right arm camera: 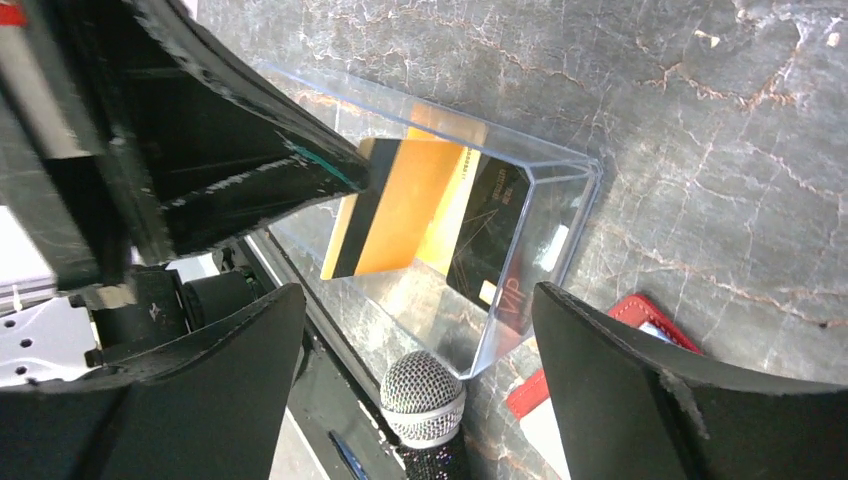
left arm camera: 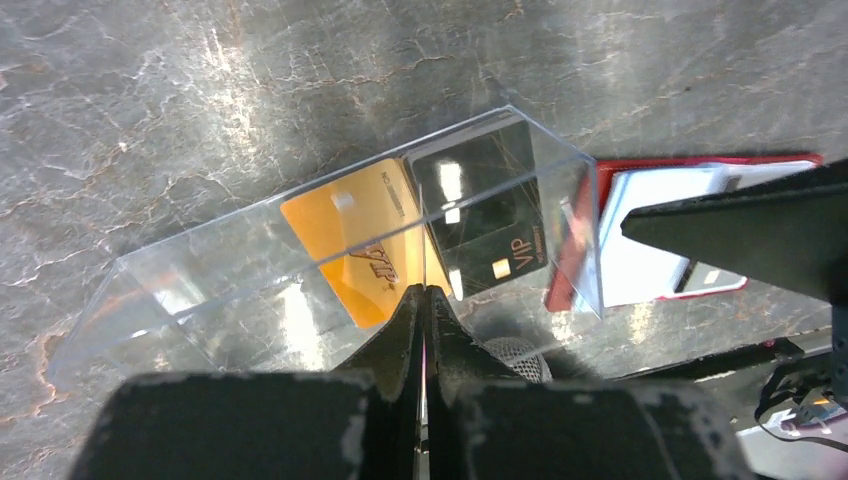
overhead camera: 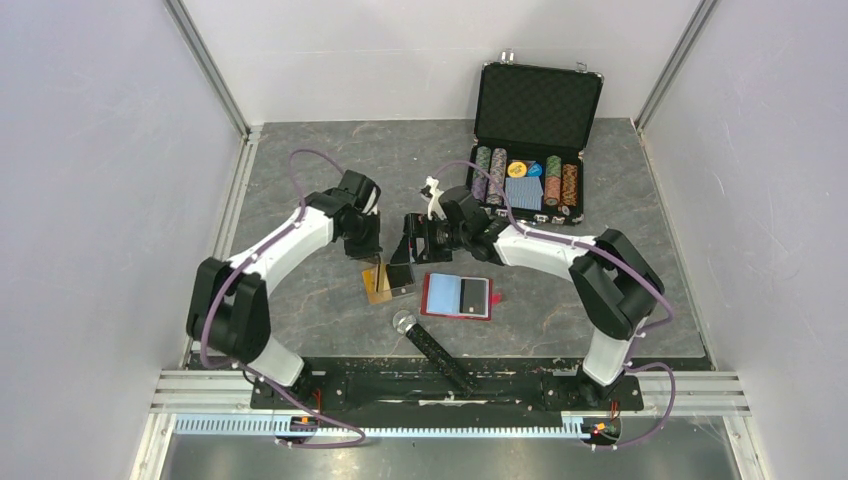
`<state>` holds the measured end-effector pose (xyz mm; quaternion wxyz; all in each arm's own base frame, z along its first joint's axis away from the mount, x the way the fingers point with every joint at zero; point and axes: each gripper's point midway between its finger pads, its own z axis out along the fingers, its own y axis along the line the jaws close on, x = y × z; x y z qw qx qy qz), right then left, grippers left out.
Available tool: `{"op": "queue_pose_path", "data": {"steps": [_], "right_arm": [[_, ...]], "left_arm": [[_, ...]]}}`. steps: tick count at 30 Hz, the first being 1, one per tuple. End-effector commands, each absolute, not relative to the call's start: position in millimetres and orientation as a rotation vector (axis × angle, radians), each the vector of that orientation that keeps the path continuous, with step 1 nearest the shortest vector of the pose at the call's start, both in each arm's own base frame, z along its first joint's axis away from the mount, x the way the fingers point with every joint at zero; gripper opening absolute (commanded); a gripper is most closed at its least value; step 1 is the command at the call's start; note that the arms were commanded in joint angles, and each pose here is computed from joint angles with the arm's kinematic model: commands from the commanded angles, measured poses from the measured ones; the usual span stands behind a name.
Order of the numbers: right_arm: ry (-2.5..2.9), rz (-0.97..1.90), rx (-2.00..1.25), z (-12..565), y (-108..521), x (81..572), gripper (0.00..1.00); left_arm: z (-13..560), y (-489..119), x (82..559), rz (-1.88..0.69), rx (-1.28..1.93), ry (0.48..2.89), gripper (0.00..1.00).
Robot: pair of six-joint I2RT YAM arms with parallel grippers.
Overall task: Put the credit cards into the card holder
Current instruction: Pick up the credit card from the storage box.
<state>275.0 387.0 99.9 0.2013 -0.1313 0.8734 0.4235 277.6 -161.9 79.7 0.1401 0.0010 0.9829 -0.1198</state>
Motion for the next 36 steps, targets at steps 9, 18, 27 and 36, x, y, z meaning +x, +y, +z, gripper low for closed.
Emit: {"op": "queue_pose_path", "data": {"steps": [9, 18, 27, 36], "right_arm": [[2.193, 1.189, -0.405, 180.3, 367.6, 268.0, 0.97], [1.988, 1.422, -0.421, 233.3, 346.3, 246.1, 0.86], [1.828, 1.608, -0.483, 273.1, 339.9, 226.8, 0.62], [1.742, 1.713, -0.512, 290.5, 339.7, 212.8, 0.31]], "left_arm": [[187.3, -158.4, 278.8, -0.507, -0.051, 2.487, 0.02], [278.6, -212.8, 248.3, -1.103, 0.058, 2.169, 0.02], [321.4, -237.0, 223.3, -1.430, 0.141, 1.985, 0.02], [309.2, -234.2, 225.4, -1.400, 0.104, 2.016, 0.02]]}}
